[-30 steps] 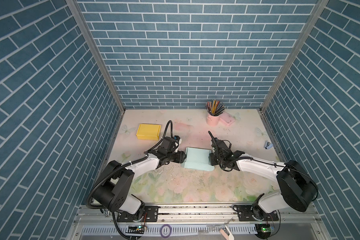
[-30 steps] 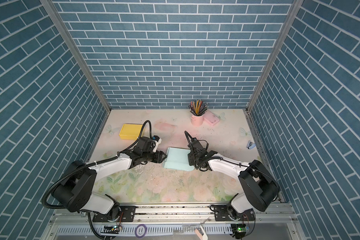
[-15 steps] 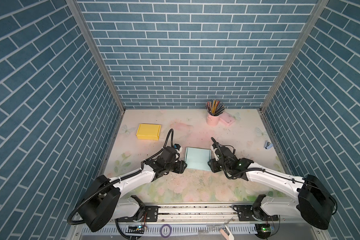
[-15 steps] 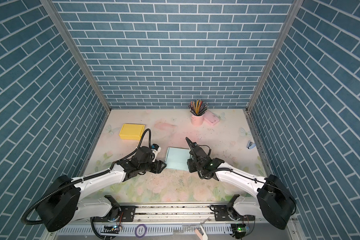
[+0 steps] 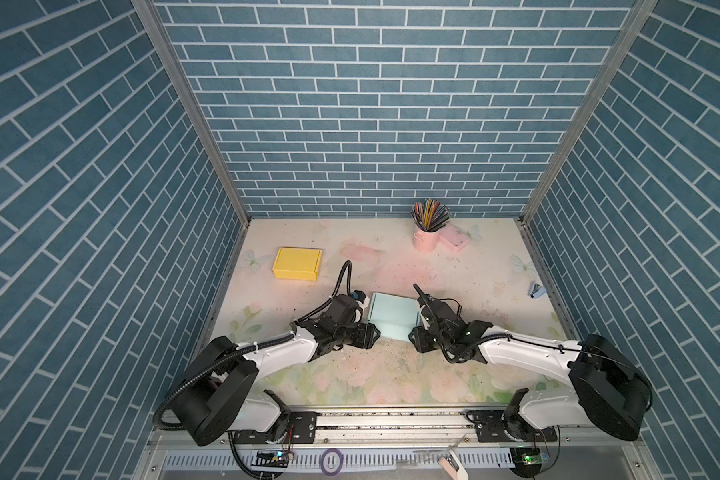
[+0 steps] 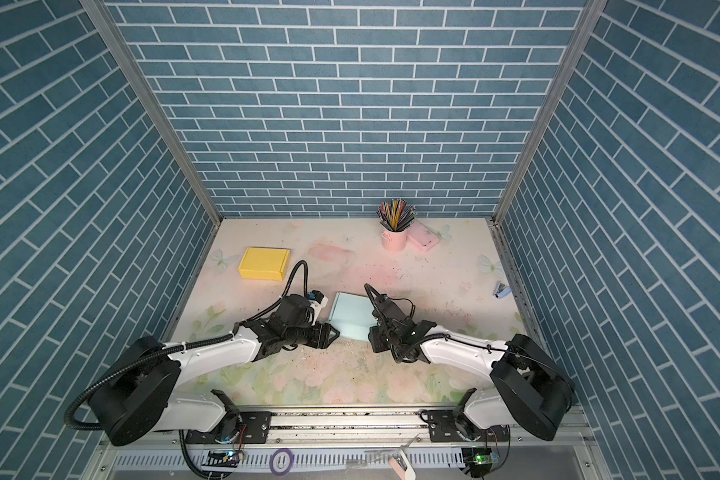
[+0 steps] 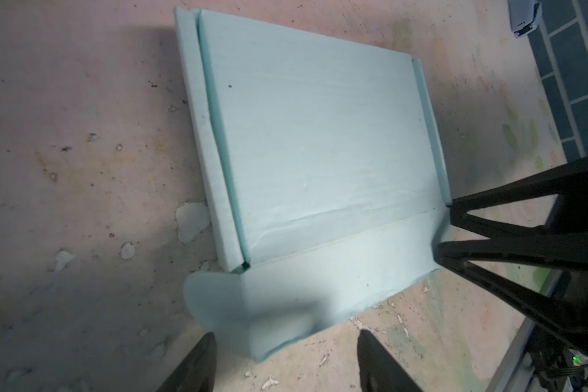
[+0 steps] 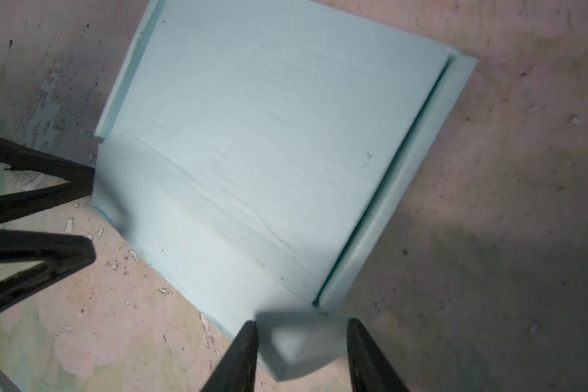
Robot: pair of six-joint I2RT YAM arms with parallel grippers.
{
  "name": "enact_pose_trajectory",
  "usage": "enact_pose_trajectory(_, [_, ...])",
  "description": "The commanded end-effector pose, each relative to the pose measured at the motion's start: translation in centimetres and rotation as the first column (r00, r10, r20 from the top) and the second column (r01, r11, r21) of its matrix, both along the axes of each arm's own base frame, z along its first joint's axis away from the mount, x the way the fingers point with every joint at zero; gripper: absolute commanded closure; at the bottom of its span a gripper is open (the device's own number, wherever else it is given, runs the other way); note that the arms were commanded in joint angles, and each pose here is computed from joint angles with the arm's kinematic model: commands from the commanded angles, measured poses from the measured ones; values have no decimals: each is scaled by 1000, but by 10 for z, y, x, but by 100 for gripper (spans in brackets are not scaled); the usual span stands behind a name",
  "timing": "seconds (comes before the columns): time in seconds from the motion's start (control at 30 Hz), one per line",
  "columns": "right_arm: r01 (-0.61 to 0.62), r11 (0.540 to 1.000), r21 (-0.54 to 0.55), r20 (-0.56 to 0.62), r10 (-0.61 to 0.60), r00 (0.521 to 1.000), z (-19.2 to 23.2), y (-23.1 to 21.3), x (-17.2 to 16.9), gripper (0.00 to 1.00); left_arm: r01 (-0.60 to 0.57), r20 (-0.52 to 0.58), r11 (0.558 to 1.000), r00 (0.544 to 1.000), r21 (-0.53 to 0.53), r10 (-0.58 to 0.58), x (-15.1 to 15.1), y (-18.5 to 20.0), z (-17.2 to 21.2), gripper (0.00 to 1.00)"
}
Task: Fold the paper box
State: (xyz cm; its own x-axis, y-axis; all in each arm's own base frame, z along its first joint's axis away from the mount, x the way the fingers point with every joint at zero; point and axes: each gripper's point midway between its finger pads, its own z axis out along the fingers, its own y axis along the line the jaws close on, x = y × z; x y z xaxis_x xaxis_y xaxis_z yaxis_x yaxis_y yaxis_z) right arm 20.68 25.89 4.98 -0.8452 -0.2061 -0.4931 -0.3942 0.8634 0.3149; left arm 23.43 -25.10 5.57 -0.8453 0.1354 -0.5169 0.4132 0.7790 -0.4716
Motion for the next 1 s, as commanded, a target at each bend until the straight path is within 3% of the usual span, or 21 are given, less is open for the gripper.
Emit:
enact_pose_trajectory(0.0, [26, 999, 40, -16, -25, 1000, 5, 10, 2, 56, 18, -3, 998, 1000, -53, -18, -2, -12, 5, 35])
enact_pose_trajectory(0.43, [38, 998, 44, -2, -38, 999, 8, 9, 3, 56, 23, -19, 995, 999, -99, -25, -11, -25, 8, 38])
enact_pose_trajectory(0.73, [53, 999, 8, 23, -53, 998, 8, 2, 7, 56, -33, 70, 997, 997, 63, 28, -1, 7, 15, 36])
enact_pose_trajectory(0.97, [50, 999, 12, 20, -50, 999, 8, 5, 8, 56, -1, 62, 996, 998, 94, -5, 13, 6, 6, 28])
